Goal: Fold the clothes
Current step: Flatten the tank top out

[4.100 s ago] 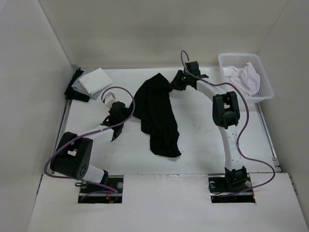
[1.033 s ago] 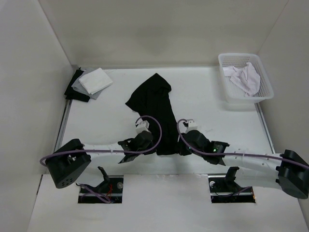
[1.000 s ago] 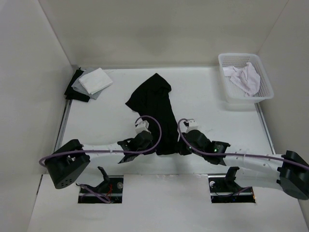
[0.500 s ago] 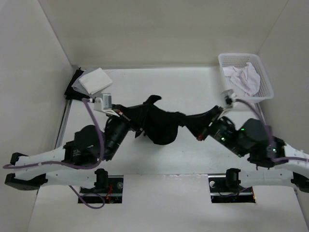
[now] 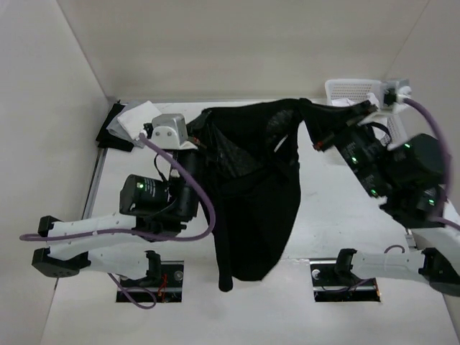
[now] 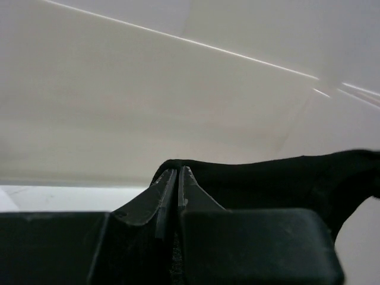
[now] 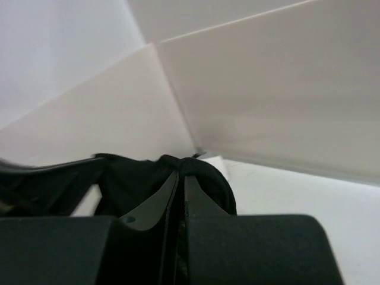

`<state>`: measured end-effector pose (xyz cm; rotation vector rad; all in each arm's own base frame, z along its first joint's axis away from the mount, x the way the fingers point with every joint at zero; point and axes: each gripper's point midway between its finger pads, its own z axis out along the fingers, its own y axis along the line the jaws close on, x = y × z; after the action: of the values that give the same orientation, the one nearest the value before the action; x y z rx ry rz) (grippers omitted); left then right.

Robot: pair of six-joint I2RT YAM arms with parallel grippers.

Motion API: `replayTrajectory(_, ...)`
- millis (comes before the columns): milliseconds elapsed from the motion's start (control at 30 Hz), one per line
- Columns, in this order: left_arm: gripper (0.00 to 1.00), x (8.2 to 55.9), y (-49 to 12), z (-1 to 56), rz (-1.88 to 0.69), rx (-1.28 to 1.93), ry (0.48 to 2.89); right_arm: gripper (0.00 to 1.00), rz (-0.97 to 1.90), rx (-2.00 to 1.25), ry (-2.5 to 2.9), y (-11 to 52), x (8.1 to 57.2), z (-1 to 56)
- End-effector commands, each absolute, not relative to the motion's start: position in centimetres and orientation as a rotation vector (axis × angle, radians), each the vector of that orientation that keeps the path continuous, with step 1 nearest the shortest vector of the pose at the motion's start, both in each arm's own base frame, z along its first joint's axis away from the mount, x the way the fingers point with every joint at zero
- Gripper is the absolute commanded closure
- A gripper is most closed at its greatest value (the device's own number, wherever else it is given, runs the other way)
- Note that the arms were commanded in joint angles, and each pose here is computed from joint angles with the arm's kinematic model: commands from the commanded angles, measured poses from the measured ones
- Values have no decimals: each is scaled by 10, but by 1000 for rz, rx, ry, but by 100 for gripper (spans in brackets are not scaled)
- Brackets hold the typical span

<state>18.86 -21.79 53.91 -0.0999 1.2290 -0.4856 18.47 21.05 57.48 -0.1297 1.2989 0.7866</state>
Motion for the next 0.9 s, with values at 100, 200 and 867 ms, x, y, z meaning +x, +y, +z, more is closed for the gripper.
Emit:
replayTrajectory(100, 98, 257, -206, 469, -206, -200, 1272, 95, 826, -146, 1487, 248, 311, 472)
replayTrajectory(200, 97, 305, -231, 379, -131, -154, 1402, 94, 839, -93, 1653, 255, 398, 398)
replayTrajectory(867, 64, 420, -162, 175, -154, -349, 1945, 96, 718, 92, 2132, 274, 378, 148)
